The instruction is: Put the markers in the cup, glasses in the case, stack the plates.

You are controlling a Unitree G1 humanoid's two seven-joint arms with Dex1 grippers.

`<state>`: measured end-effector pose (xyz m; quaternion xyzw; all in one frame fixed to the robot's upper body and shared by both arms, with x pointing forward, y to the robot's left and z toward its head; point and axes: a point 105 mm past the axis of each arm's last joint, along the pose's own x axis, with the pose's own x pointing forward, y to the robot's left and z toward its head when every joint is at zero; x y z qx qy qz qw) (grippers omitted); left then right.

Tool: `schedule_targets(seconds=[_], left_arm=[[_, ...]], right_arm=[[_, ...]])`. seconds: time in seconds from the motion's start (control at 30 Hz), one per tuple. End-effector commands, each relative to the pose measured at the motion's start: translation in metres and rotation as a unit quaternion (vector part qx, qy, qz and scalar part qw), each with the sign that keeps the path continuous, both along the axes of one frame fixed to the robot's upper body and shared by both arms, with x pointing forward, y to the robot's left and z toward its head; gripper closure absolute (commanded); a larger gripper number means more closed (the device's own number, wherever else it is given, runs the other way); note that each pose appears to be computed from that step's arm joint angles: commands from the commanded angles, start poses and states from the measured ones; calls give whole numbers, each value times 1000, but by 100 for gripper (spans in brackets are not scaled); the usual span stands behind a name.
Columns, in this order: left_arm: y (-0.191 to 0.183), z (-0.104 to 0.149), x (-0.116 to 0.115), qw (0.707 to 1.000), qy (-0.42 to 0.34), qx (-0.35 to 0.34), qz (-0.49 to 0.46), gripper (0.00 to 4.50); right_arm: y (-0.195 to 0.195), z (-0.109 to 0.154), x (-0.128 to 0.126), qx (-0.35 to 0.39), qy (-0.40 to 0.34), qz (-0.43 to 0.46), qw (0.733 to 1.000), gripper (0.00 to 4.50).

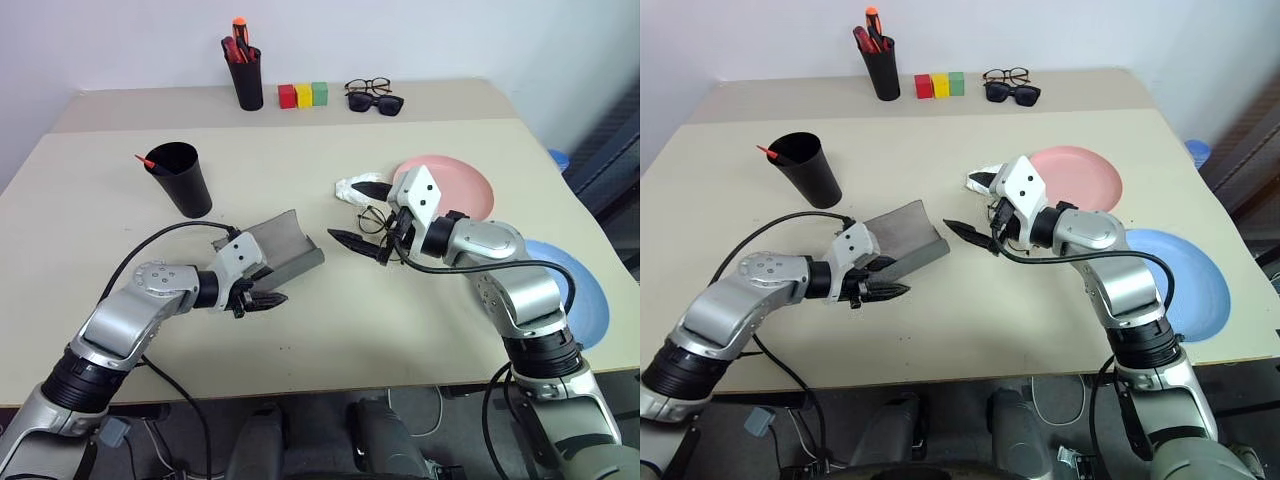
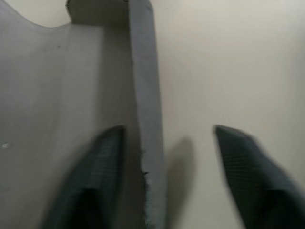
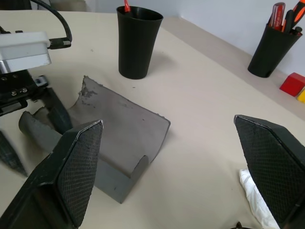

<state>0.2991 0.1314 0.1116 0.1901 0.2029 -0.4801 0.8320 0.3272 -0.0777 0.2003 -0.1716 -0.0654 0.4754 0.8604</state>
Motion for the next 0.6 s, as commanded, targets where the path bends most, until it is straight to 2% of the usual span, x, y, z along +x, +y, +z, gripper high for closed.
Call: schedule_targets(seconds=[0.03, 0.1, 0.13, 0.33, 0.43, 0.53, 0.6], left_arm=[[-3, 12, 4, 999, -28, 8, -19, 342], [-5, 13, 1, 998, -37, 16, -43, 441], [-6, 14, -2, 996, -48, 25, -70, 447], [3, 5, -12, 979, -57, 96, -168, 447], [4, 10, -5, 973, -79, 108, -190, 447], [7, 10, -1, 971, -70, 116, -198, 447], [8, 12, 2, 971, -65, 115, -197, 394]], right_arm=[[2, 10, -6, 3, -25, 3, 1000, 0], [1, 8, -6, 1, -24, 2, 1000, 0], [0, 8, -6, 0, -23, 1, 1000, 0], [-7, 8, -1, -9, -27, -12, 1000, 0], [-12, 9, 1, -13, -29, -18, 999, 0], [-14, 8, 1, -15, -29, -24, 999, 0], [-18, 6, 2, -16, -28, -32, 999, 0]])
